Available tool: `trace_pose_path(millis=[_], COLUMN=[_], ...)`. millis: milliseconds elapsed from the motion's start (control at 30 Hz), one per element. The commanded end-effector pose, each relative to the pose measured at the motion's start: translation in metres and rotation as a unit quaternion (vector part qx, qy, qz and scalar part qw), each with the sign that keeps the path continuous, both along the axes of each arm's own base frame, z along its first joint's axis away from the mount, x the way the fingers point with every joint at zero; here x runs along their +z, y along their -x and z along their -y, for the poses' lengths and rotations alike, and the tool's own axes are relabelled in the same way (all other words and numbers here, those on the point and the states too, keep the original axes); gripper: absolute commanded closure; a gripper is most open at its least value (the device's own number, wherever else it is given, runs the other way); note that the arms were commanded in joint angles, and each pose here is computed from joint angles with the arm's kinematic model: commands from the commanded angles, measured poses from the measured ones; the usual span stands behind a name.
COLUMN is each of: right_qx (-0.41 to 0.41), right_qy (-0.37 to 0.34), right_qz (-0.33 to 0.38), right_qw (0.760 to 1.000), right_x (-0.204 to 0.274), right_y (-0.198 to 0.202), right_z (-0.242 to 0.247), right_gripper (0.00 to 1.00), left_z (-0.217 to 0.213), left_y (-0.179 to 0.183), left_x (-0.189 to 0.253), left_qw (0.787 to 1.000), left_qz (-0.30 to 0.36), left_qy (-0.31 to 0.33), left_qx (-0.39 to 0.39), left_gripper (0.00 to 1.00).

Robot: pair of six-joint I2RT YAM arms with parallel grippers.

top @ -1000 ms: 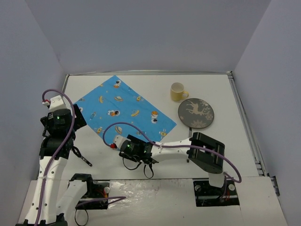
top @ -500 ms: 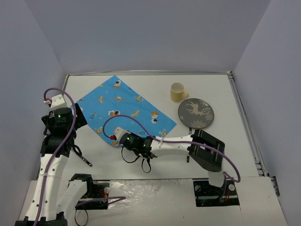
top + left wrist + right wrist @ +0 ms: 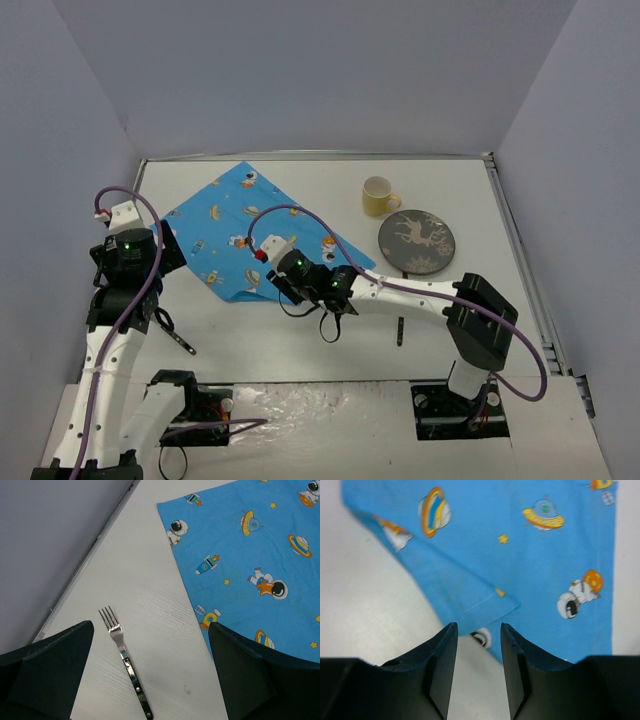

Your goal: Set the dinner table for one person

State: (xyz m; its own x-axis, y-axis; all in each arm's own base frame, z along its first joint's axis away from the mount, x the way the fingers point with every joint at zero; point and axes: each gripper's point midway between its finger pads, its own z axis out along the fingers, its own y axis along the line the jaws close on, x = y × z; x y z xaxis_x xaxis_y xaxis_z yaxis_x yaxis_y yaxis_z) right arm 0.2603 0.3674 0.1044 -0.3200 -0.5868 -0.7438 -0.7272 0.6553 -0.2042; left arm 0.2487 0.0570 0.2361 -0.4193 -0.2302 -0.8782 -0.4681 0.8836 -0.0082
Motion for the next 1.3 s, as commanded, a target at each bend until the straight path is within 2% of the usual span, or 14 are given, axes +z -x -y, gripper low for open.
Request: trace_pose_path(millis=[0,433,967,1267], right_qx=[0.063,0.038,0.040,0.042], right_qy=[-0.037,0.032,0.054,0.067], right_qz=[-0.022,0.011,0.037,0.039], right_qw=[0.997,0.999,0.997,0.996], right_x=[0.011,-0.046,-0.055,-0.063], right_y=[0.045,0.017,0.007,0.004], right_z=[-0.017,-0.022,-0.029,-0.030], right_gripper=[0.62,0.60,0.54,0.59], left_z=[0.002,0.002,0.003,0.004], left_y=[-0.013,-0.014,-0.015,-0.015], left_x=[0.015,0.012,0.012,0.011], left_qw=[0.999,1.000,1.000,1.000], left_qz=[0.031,0.025,0.026,0.026], left_qy=[0.000,0.000,0.002,0.003], left_qx=[-0.008,-0.011,-0.014,-0.014], left_gripper=[0.03,0.03,0.03,0.03])
